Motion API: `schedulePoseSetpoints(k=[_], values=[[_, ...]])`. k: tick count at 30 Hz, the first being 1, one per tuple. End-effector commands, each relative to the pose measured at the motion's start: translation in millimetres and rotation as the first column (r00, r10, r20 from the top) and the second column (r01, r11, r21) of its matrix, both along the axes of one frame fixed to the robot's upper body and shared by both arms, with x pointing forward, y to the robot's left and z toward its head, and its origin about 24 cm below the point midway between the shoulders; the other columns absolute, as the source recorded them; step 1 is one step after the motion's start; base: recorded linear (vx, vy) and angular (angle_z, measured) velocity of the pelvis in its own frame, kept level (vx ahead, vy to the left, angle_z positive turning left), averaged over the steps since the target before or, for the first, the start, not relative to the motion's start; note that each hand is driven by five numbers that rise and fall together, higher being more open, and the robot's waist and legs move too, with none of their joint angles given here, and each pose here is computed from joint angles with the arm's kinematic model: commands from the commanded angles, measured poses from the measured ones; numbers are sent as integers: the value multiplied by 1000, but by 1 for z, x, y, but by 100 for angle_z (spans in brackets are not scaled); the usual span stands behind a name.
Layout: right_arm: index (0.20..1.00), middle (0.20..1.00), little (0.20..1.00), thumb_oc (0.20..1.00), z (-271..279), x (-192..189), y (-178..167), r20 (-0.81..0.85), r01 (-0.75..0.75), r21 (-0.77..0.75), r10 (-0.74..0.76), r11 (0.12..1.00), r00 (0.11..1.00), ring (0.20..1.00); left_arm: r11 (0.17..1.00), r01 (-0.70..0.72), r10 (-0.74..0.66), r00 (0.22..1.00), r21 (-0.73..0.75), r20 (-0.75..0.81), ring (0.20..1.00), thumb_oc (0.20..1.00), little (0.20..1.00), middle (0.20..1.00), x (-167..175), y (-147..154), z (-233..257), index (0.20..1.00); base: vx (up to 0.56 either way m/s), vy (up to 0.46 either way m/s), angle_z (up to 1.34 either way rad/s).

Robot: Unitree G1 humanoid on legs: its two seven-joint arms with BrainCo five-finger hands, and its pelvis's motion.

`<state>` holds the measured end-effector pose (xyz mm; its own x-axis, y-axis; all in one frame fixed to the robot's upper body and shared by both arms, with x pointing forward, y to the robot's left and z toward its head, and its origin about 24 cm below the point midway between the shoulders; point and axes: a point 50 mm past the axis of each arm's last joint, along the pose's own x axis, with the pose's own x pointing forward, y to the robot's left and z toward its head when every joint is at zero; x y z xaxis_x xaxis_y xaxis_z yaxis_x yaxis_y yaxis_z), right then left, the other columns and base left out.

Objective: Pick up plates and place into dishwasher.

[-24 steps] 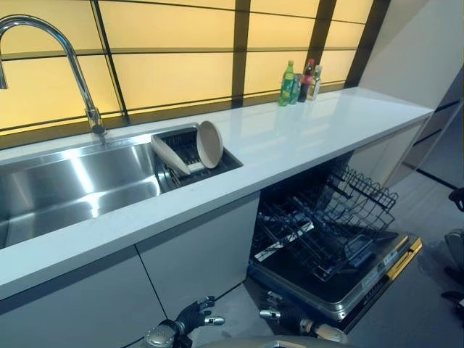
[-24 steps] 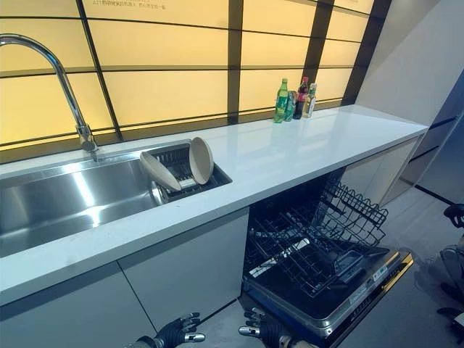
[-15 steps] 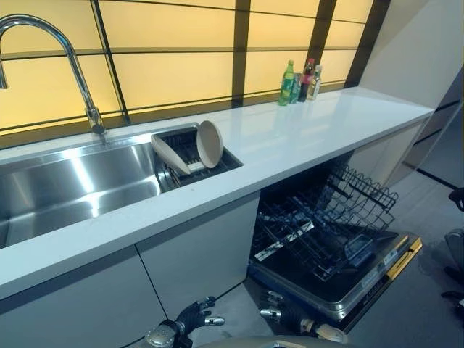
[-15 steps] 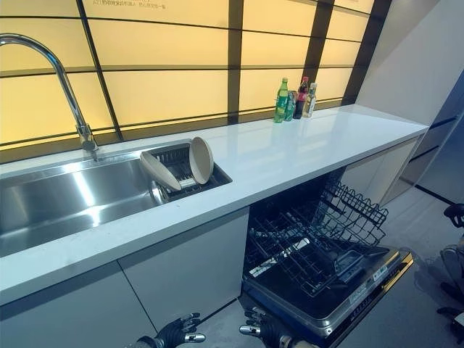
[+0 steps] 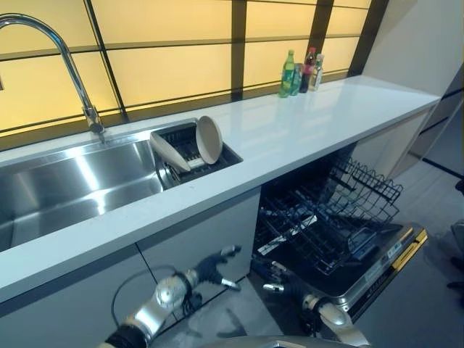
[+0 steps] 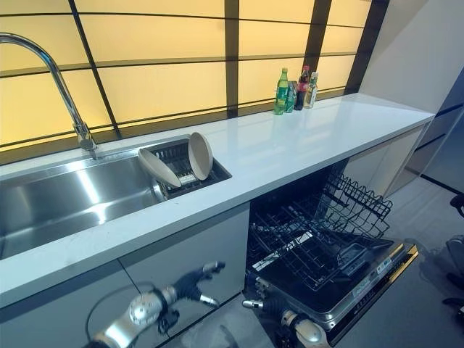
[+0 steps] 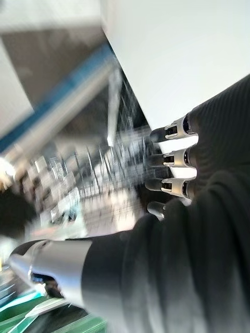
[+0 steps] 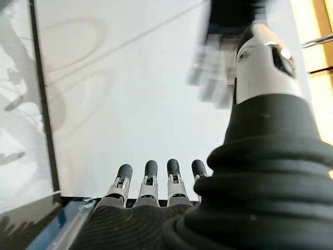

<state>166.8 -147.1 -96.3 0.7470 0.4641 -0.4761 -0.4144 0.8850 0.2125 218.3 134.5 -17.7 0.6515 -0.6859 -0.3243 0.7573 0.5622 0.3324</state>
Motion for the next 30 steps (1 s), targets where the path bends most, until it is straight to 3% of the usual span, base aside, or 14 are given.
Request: schedulePoseSetpoints(k=[1,3,5,9,11,12,14,16,18,20,22,25,28,30], values=[[1000,1000,1000,1000,37,40,8,190,6,103,-26,995,981,1000,961,206,-160,959,-187,234,1000,1000,1000,1000,36,-14,85,1000,0,0,0],[1000,1000,1000,1000,37,37,9,196,16,106,-37,994,980,1000,921,270,-193,942,-279,276,1000,1000,1000,1000,37,-13,113,1000,17,13,2],[1000,1000,1000,1000,34,30,12,190,44,113,-65,993,980,1000,826,356,-208,913,-438,352,1000,1000,1000,1000,39,-9,157,1000,43,19,4],[1000,1000,1000,1000,29,23,16,172,75,122,-96,990,980,1000,691,399,-147,894,-603,423,1000,1000,1000,1000,40,1,200,1000,38,1,6],[1000,1000,1000,1000,28,20,16,164,99,133,-120,986,979,1000,656,381,-26,874,-652,485,1000,1000,1000,1000,42,12,222,1000,42,-2,1],[1000,1000,1000,1000,29,18,16,161,136,146,-159,980,974,1000,667,342,122,826,-662,550,1000,1000,1000,1000,44,25,238,1000,32,-5,0],[1000,1000,1000,1000,30,18,16,154,149,164,-174,975,973,1000,687,318,199,783,-654,589,1000,1000,1000,1000,44,33,247,1000,17,-1,0],[1000,1000,1000,1000,33,19,17,152,163,199,-194,966,969,1000,734,215,384,651,-644,655,1000,1000,1000,1000,49,57,266,1000,54,19,-1],[1000,1000,1000,1000,38,21,16,163,170,197,-203,966,965,1000,782,67,534,439,-619,722,1000,1000,1000,1000,54,80,288,1000,75,36,1],[1000,1000,1000,1000,41,22,16,163,166,212,-203,963,966,1000,800,-43,582,304,-599,755,1000,1000,1000,1000,59,96,300,1000,61,32,1],[1000,1000,1000,1000,44,22,15,168,147,230,-188,962,968,1000,821,-219,558,120,-527,821,1000,1000,1000,1000,65,114,309,1000,62,47,0],[1000,1000,1000,1000,50,22,10,179,137,238,-182,962,967,1000,800,-446,424,-53,-401,904,1000,1000,1000,1000,75,136,316,1000,59,51,-1],[1000,1000,1000,1000,54,22,2,203,133,236,-183,963,962,1000,756,-610,228,-95,-238,969,1000,1000,1000,1000,81,149,315,1000,40,46,-1],[1000,1000,1000,1000,54,21,-4,207,138,224,-186,965,961,1000,708,-697,92,-64,-111,994,1000,1000,1000,1000,85,153,311,1000,32,51,1]])
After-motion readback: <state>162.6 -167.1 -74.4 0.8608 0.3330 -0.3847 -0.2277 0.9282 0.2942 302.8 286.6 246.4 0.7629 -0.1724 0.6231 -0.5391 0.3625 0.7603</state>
